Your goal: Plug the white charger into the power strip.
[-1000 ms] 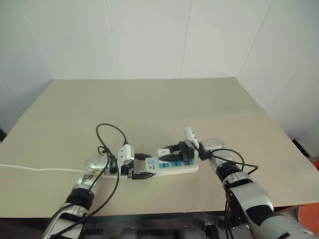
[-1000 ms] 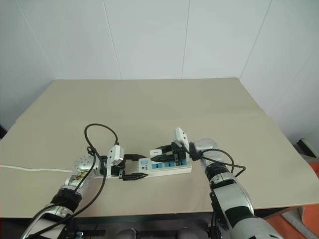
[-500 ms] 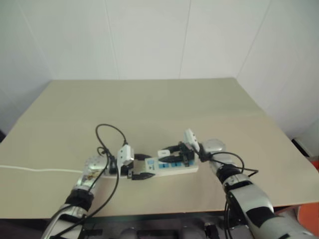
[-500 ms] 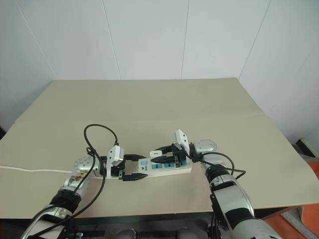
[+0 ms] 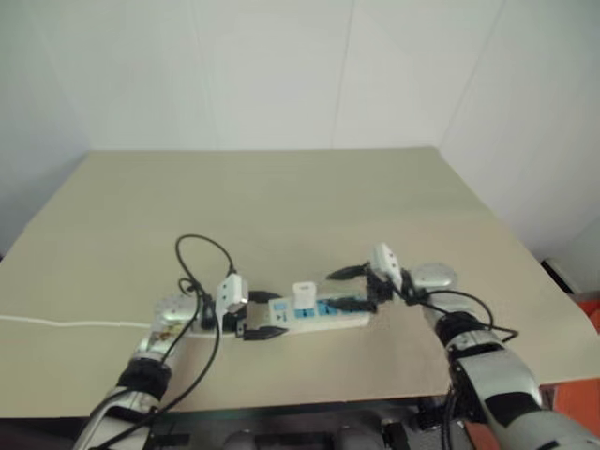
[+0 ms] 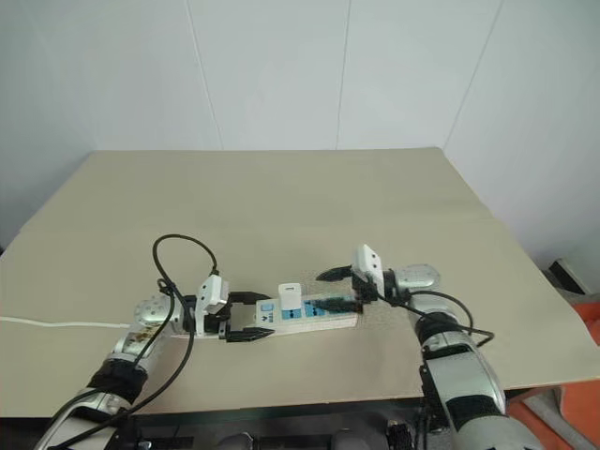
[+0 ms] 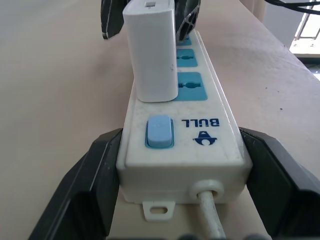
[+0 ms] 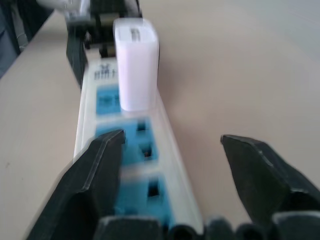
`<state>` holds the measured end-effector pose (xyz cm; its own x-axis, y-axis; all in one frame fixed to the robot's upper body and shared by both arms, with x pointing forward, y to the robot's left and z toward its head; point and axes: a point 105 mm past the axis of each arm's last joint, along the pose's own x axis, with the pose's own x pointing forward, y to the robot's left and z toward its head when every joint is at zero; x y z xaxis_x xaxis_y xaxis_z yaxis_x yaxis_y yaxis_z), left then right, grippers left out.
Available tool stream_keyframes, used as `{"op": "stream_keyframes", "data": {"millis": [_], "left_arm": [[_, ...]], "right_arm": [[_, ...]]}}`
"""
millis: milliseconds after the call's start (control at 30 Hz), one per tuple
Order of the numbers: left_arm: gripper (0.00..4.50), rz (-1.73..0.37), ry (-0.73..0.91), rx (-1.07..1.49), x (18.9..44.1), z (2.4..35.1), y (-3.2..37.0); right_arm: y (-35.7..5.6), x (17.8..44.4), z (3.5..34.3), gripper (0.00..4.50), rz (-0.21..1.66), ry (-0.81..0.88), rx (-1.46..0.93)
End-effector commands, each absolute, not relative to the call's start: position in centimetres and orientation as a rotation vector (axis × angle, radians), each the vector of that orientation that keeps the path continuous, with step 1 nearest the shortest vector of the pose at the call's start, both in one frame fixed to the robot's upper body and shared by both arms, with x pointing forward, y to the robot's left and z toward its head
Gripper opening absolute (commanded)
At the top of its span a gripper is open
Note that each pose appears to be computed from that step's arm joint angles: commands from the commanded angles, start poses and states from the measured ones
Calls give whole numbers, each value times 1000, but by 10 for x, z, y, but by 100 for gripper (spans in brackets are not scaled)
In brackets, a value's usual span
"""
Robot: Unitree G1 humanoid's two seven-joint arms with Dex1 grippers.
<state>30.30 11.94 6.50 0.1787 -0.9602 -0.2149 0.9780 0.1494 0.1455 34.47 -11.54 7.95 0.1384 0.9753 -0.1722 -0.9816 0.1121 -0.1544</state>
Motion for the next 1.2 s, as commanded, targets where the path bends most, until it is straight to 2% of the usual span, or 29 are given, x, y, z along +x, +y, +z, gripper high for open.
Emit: {"op": "stream_keyframes", "data": {"millis": [33,167,233,300,433,533,667,867,933,1000,1200], "left_arm": [[324,-1393,79,306,304,68,119],[324,-1362,79,281,311,72,118],[396,-1375,82,258,312,76,118],[446,-1399,77,214,311,83,120],[446,-1398,-5,149,308,105,126],[446,-1425,-1,121,298,122,144],[446,-1438,16,131,285,148,168],[446,-1427,102,281,275,153,191],[446,-1360,179,408,276,142,207],[446,-1293,246,522,277,131,223],[446,-1232,246,498,274,125,233]], "right_arm": [[-122,327,48,446,1497,162,-282],[-126,327,53,446,1506,145,-302],[-127,328,55,450,1503,139,-306],[-128,329,57,450,1499,130,-309],[-129,330,63,450,1503,105,-313],[-128,334,78,450,1504,26,-307],[-137,337,124,450,1477,-163,-336],[-168,328,184,450,1456,-268,-462],[-189,321,206,450,1430,-241,-543],[-209,311,219,450,1408,-145,-648],[-240,286,224,450,1376,35,-758]]}}
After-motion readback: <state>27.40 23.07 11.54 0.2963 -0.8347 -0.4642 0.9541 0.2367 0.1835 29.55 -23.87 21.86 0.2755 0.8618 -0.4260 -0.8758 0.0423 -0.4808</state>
